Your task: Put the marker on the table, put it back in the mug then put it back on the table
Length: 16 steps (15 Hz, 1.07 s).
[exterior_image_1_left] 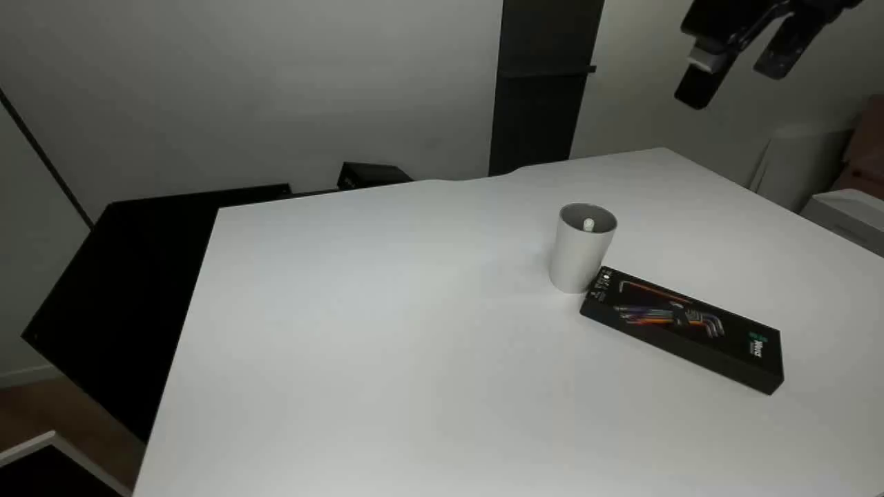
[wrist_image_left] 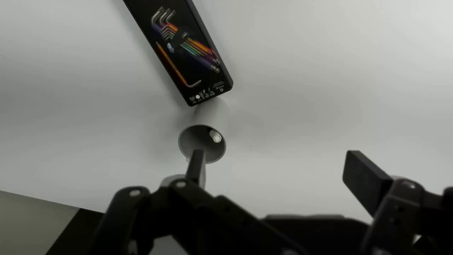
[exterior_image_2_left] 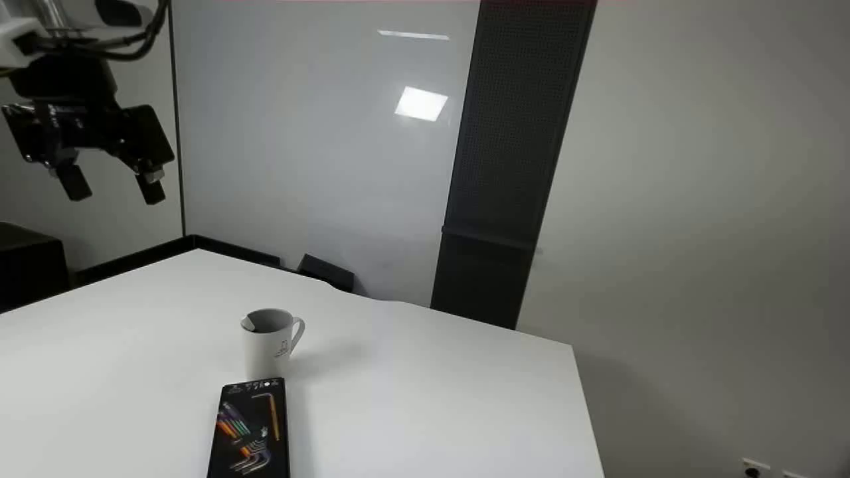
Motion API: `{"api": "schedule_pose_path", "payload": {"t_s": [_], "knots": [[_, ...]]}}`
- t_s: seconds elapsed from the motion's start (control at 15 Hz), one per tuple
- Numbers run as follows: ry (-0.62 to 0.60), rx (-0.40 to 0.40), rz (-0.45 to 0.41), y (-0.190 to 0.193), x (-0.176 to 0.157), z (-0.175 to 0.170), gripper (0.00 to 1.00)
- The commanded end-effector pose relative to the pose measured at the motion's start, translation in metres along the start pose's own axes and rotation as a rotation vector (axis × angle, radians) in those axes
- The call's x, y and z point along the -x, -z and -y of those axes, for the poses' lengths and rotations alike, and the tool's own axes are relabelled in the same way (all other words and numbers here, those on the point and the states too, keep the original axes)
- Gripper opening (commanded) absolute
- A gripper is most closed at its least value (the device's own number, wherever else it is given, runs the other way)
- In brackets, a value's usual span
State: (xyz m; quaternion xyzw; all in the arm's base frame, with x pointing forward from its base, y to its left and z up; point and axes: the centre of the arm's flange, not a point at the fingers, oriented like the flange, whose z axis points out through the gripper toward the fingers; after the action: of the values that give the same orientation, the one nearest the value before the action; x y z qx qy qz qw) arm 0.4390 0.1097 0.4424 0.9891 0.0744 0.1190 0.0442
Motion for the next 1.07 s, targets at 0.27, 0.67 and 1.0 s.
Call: {"api": "schedule_pose_path", "payload": {"t_s": [0.27, 0.67, 1.0], "knots": [[0.000, 0.000, 0.000, 0.000, 0.000, 0.000, 1.00], [-0.007, 0.017, -0.010, -0.002, -0.002, -0.002, 1.00], [0.018, 0.045, -0.049, -0.016, -0.026, -0.019, 1.00]]}}
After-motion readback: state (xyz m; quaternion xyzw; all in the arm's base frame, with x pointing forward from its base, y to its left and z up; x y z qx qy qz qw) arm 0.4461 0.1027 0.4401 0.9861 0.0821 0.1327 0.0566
